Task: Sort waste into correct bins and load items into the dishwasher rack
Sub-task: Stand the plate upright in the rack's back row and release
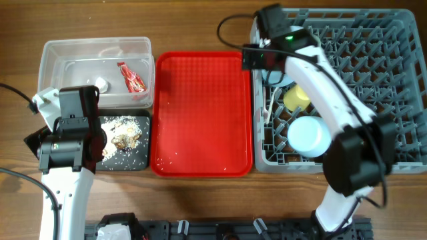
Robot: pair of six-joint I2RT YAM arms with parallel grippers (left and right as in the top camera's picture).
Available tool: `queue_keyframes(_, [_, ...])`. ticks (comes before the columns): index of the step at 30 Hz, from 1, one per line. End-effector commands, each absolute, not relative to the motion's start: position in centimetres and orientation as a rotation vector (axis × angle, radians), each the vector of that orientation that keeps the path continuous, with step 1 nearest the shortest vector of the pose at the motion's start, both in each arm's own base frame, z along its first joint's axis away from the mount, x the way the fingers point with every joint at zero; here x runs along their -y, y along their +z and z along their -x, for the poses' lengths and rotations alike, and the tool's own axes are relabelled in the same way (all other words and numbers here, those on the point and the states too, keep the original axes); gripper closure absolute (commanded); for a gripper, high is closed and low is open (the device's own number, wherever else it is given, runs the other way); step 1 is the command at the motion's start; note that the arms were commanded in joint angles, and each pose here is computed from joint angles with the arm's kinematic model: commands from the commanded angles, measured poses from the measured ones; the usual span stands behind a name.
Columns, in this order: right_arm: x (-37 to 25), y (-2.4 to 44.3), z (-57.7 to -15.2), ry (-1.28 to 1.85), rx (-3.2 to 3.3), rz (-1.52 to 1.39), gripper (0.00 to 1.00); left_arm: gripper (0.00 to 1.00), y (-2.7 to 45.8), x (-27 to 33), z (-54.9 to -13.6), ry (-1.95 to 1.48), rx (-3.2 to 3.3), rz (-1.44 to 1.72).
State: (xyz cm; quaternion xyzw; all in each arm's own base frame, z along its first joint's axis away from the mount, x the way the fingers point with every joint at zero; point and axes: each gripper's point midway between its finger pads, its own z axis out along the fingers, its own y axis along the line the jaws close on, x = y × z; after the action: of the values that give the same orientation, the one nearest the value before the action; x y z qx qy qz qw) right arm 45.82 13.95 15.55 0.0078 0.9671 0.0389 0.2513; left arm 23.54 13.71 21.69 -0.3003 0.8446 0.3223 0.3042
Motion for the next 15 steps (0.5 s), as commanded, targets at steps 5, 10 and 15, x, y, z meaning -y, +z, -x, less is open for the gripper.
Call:
queue_keyframes(5, [-12.91,24.59,-45.73,0.176,-2.429,-0.05,0.0,0.0,22.15,-14.03,-23.49,0.872,-2.22,0.803])
queue_keyframes(10, [-12.93,24.3,-45.8,0.174,-2.435,-0.049,0.01,0.0,22.14,-14.03,-23.48,0.872,-2.221,0.803])
queue_keyframes(15, [-12.93,24.3,-45.8,0.174,-2.435,-0.049,0.0,0.0,22.15,-14.03,-23.49,0.872,-2.22,0.803])
